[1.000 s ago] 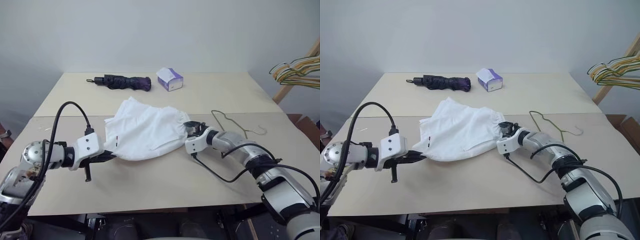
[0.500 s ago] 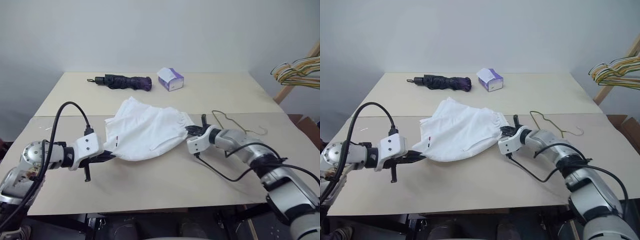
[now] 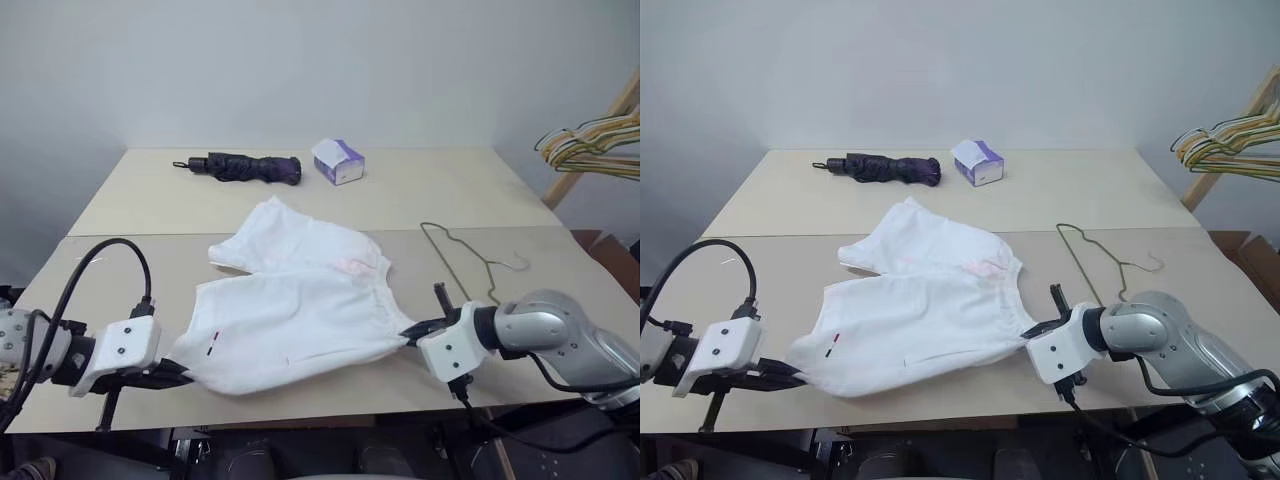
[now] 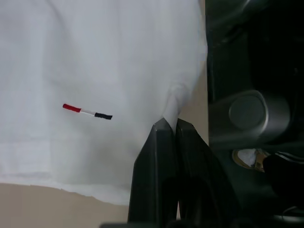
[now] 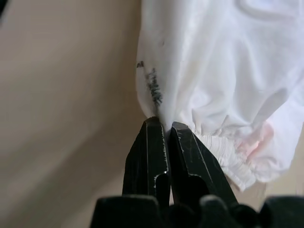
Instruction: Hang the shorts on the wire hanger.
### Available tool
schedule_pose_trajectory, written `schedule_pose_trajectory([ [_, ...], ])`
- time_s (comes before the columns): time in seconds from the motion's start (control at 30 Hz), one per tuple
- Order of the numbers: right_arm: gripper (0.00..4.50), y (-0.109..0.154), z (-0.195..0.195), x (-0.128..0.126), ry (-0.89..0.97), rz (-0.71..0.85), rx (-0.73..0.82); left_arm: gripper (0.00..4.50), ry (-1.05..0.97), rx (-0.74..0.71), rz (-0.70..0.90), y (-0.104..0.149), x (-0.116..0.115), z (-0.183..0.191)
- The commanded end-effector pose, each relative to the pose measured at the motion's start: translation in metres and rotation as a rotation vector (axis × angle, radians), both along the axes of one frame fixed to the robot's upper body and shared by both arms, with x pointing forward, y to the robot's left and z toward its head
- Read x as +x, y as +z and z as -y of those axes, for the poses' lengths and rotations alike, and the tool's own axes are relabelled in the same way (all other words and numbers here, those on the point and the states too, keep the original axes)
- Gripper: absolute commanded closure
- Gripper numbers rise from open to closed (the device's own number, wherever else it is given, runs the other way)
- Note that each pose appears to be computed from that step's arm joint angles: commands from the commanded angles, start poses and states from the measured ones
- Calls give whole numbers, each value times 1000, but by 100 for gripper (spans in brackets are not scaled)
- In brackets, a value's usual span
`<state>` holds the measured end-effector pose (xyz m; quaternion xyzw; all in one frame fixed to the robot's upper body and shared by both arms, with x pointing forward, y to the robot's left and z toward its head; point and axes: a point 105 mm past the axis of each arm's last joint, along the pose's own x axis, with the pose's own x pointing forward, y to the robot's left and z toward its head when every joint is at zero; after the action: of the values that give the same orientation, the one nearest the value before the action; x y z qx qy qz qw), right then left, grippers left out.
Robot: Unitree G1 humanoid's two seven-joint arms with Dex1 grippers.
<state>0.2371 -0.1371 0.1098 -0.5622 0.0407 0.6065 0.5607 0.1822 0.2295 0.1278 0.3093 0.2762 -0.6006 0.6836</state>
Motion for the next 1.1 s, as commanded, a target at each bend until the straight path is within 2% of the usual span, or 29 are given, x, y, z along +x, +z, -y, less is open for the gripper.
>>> schedule_pose_trajectory([
  [0.03, 446, 7, -2, -3, -12, -35, 20, 450, -56, 9, 5, 6, -5, 7],
  [0.2, 446, -10, 4, 3, -44, -41, -31, 450, -90, 74, -21, -9, -11, 6],
  [0.4, 446, -8, 2, -10, 9, -101, -1, 450, -106, 153, -60, -19, -16, -8],
  [0.57, 297, -2, 3, -24, 39, -213, 30, 319, -140, 139, -76, -19, -16, -10],
  [0.7, 158, 13, 8, -35, 42, -321, 98, 188, -145, 125, -83, -10, -15, -14],
  [0.77, 97, 31, 8, -24, -18, -326, 216, 132, -132, 116, -72, -2, -12, -18],
  [0.87, 1, 48, 8, 16, -264, -299, 371, 37, -84, 45, 47, 10, 7, -14],
  [0.9, 0, 52, 5, 30, -340, -303, 435, 5, -69, 10, 88, 15, 14, -9],
  [1.0, 0, 60, -6, 66, -548, -340, 625, 2, -53, -79, 186, 25, 31, 8],
  [1.1, 0, 56, -15, 92, -714, -396, 740, 2, -50, -132, 252, 30, 43, 24],
])
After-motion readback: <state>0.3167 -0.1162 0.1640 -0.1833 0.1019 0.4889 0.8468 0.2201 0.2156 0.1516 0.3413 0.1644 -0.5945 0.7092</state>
